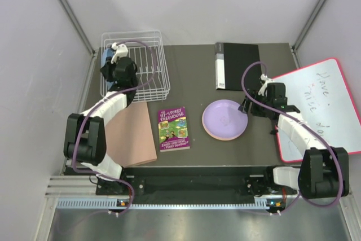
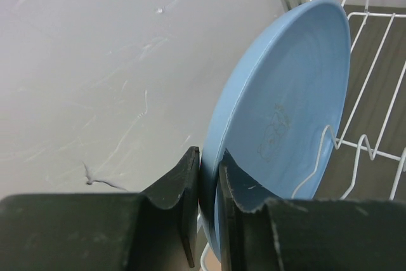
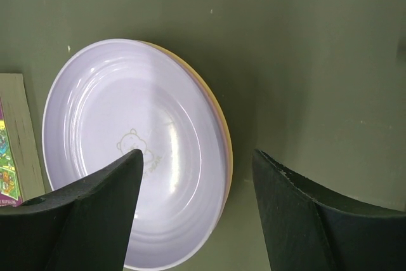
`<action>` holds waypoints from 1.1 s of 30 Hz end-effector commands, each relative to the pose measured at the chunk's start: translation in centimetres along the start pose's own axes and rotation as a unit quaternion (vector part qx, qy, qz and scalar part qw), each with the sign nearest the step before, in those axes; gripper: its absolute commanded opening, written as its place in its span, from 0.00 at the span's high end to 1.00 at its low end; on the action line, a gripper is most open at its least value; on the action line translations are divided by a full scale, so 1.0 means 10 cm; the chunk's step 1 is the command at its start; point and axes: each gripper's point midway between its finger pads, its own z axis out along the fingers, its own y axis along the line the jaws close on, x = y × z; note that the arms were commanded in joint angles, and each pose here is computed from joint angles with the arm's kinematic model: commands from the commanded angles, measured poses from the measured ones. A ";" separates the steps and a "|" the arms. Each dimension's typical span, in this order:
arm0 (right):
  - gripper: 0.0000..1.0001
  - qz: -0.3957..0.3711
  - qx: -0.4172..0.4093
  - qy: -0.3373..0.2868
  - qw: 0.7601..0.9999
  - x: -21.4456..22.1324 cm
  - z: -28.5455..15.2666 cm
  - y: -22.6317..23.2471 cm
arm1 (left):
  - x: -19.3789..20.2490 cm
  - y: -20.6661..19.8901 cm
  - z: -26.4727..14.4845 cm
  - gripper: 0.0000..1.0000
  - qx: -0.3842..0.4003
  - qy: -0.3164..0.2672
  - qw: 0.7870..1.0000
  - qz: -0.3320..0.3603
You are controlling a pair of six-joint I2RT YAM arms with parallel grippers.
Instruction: Unload the plates from the dish rack
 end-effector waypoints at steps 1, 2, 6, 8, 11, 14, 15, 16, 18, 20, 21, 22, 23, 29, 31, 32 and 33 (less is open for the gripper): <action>0.31 -0.017 -0.012 -0.042 0.999 -0.21 -0.13 0.08 | -0.77 0.49 -0.09 1.00 -0.054 -0.090 0.986 -0.133; 0.31 -0.017 -0.012 -0.042 0.999 -0.21 -0.14 0.09 | -0.76 0.48 -0.08 1.00 -0.054 -0.091 0.986 -0.131; 0.30 -0.018 -0.010 -0.042 0.999 -0.17 -0.16 0.07 | -0.60 0.32 -0.03 1.00 -0.047 -0.079 0.990 -0.110; 0.30 -0.018 -0.010 -0.042 0.999 -0.16 -0.17 0.07 | -0.55 0.26 0.00 1.00 -0.045 -0.075 0.991 -0.103; 0.30 -0.018 -0.010 -0.043 0.999 -0.16 -0.17 0.07 | -0.42 0.14 0.06 1.00 -0.045 -0.064 0.993 -0.084; 0.30 -0.017 -0.013 -0.042 0.999 -0.17 -0.17 0.08 | -0.30 0.06 0.11 1.00 -0.048 -0.057 0.995 -0.071; 0.30 -0.017 -0.013 -0.040 0.999 -0.16 -0.16 0.08 | -0.24 0.03 0.12 1.00 -0.048 -0.052 0.995 -0.064; 0.30 -0.016 -0.013 -0.040 0.999 -0.16 -0.16 0.08 | -0.22 0.01 0.13 1.00 -0.049 -0.051 0.995 -0.064; 0.30 -0.016 -0.014 -0.040 0.999 -0.15 -0.15 0.08 | -0.16 -0.03 0.14 1.00 -0.049 -0.046 0.996 -0.056; 0.30 -0.015 -0.018 -0.040 0.999 -0.15 -0.15 0.09 | -0.09 -0.04 0.16 1.00 -0.060 -0.043 0.996 -0.043; 0.30 -0.012 -0.018 -0.040 0.999 -0.15 -0.14 0.09 | -0.07 -0.04 0.15 1.00 -0.067 -0.043 0.996 -0.034; 0.30 -0.014 -0.019 -0.039 0.999 -0.14 -0.14 0.10 | -0.07 -0.03 0.14 1.00 -0.073 -0.044 0.996 -0.026; 0.30 -0.014 -0.019 -0.038 0.999 -0.14 -0.14 0.10 | -0.10 0.01 0.12 1.00 -0.084 -0.054 0.995 -0.020; 0.30 -0.010 -0.020 -0.037 0.999 -0.14 -0.12 0.10 | -0.27 0.11 0.02 1.00 -0.100 -0.086 0.991 -0.013; 0.30 -0.010 -0.019 -0.038 0.999 -0.13 -0.13 0.09 | -0.33 0.13 0.01 1.00 -0.102 -0.093 0.990 -0.010; 0.30 -0.010 -0.019 -0.038 0.999 -0.13 -0.14 0.10 | -0.35 0.14 0.00 1.00 -0.102 -0.097 0.990 -0.009; 0.30 -0.011 -0.018 -0.039 0.999 -0.14 -0.14 0.10 | -0.40 0.15 -0.02 1.00 -0.105 -0.107 0.989 -0.017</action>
